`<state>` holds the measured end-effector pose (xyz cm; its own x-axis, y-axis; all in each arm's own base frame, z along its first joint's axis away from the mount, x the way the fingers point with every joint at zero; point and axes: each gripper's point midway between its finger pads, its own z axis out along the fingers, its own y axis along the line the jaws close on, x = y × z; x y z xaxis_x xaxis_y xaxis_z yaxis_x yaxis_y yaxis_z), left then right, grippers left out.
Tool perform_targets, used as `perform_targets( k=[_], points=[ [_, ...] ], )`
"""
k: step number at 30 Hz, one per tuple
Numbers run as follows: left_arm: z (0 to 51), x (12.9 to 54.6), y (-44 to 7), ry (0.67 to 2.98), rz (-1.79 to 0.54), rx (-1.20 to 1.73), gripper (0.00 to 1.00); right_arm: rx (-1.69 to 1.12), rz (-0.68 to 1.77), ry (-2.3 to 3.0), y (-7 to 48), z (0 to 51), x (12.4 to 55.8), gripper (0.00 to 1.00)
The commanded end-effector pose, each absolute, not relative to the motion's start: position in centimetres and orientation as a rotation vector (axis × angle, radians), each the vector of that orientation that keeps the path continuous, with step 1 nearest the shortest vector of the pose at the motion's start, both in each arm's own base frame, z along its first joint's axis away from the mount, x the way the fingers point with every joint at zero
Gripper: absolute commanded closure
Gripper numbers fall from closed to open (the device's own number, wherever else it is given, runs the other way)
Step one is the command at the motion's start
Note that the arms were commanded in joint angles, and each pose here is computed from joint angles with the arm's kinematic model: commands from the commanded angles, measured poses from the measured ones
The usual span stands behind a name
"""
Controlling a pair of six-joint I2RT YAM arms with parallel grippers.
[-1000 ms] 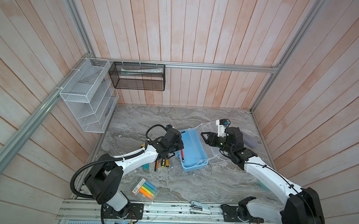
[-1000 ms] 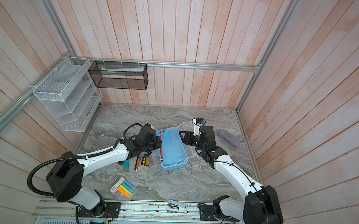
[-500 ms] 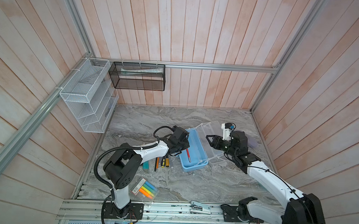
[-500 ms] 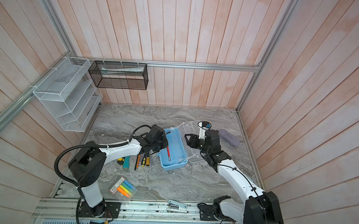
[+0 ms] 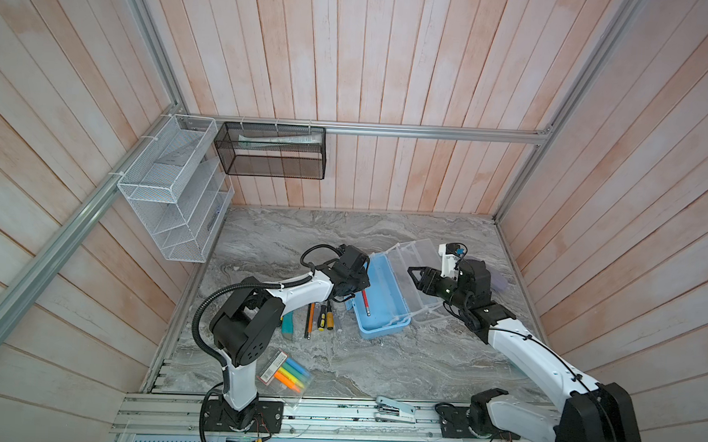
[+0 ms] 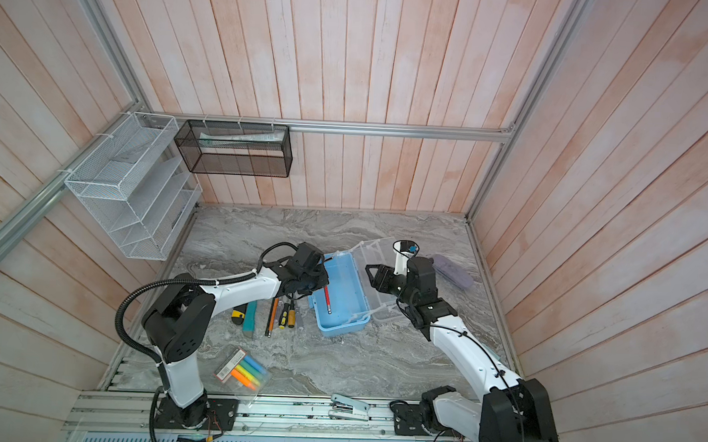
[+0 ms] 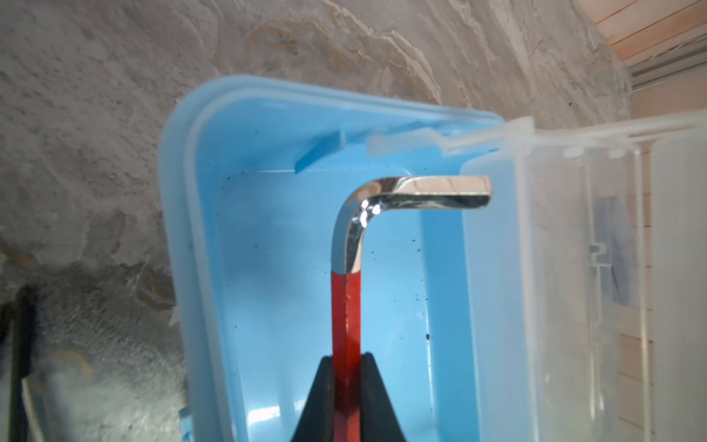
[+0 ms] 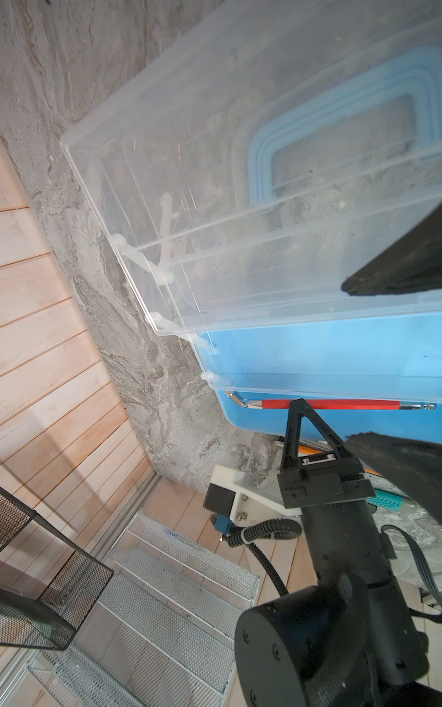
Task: Pack the tool kit
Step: 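Lower the red hex key into the blue box and open the left gripper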
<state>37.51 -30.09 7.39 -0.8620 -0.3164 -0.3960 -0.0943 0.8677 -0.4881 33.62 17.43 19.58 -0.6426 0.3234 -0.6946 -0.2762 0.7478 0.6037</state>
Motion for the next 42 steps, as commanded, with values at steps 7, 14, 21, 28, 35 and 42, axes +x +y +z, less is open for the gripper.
perform_targets(
  k=[7,14,21,28,35,42],
  points=[
    [6.8,37.8,-30.8,2.570,-0.651,-0.249,0.93,0.017,0.906,2.087,17.8,19.5,34.1,0.43],
    [5.8,39.7,-30.0,2.586,-0.591,-0.219,0.94,0.023,0.897,2.078,17.6,19.8,34.4,0.43],
    [6.8,42.4,-28.6,2.555,-0.532,-0.169,0.96,0.030,0.898,2.084,17.7,19.5,34.7,0.43],
    [7.5,43.6,-28.6,2.564,-0.491,-0.090,0.96,0.022,0.932,2.091,18.1,19.7,34.6,0.43],
    [6.2,41.9,-28.4,2.610,-0.520,-0.105,0.84,0.023,0.956,2.092,18.6,19.7,34.6,0.43],
    [6.0,41.2,-29.4,2.621,-0.550,-0.078,0.68,0.003,0.974,2.100,19.3,19.7,34.6,0.44]
  ],
)
